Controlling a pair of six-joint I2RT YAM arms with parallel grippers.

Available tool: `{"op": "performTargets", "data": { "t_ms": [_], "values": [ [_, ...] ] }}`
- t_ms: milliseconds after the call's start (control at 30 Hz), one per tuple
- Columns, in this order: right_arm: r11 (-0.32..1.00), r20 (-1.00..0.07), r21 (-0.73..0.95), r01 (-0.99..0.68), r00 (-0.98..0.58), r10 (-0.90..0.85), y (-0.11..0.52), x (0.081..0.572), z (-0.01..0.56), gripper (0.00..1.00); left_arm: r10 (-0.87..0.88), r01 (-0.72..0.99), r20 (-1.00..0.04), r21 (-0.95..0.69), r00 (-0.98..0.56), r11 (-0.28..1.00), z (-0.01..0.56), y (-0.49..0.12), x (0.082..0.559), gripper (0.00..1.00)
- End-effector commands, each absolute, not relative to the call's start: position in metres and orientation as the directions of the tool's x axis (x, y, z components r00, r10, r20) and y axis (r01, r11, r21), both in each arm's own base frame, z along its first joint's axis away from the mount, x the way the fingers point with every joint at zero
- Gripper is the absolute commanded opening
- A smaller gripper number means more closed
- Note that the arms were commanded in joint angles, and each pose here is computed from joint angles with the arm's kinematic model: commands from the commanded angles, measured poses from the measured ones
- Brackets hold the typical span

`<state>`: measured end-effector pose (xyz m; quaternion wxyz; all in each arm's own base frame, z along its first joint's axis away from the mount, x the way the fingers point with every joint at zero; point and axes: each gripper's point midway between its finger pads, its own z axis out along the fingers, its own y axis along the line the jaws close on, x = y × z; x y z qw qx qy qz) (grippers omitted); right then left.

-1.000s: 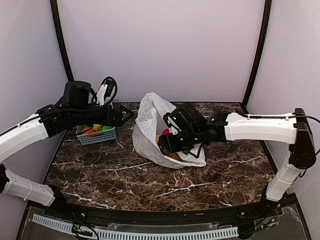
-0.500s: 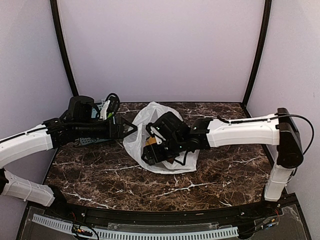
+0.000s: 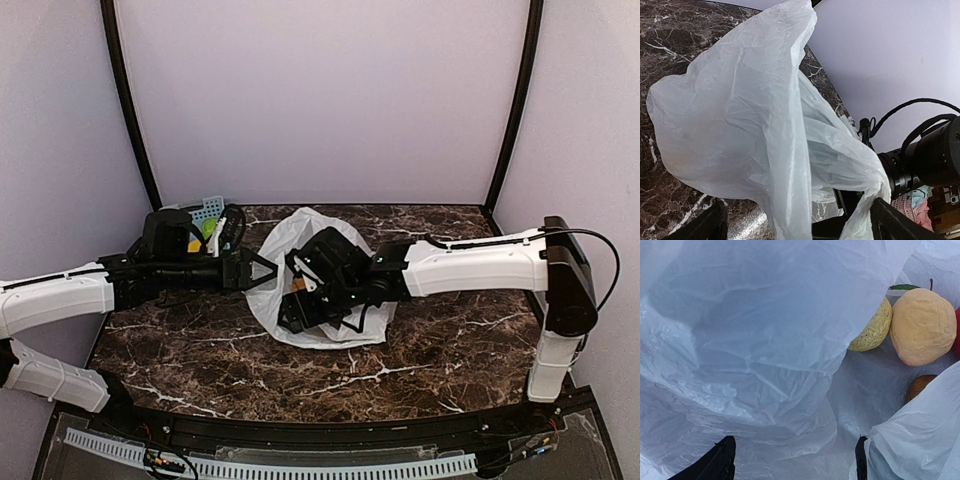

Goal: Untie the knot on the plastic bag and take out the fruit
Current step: Open the bag opening for the takeout bag.

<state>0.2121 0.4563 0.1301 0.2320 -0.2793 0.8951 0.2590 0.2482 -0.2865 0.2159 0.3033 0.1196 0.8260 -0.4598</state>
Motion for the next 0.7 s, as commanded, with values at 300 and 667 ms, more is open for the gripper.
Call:
{"op": "performTargets", "data": {
  "t_ms": [300, 667],
  "values": [
    [0.696, -0.567, 0.350, -0.627, -0.734, -0.375, 0.470, 0.212, 0.130, 0.80, -0.155, 0.555, -0.665, -0.711, -0.731, 0.433, 0.256, -0.292, 0.246, 0.99],
    [0.698, -0.567, 0.347, -0.626, -0.733, -0.376, 0.470, 0.213, 0.132, 0.80, -0.089, 0.493, -0.610, -0.709, -0.787, 0.505, 0.219, -0.290, 0.245, 0.98]
  ]
}}
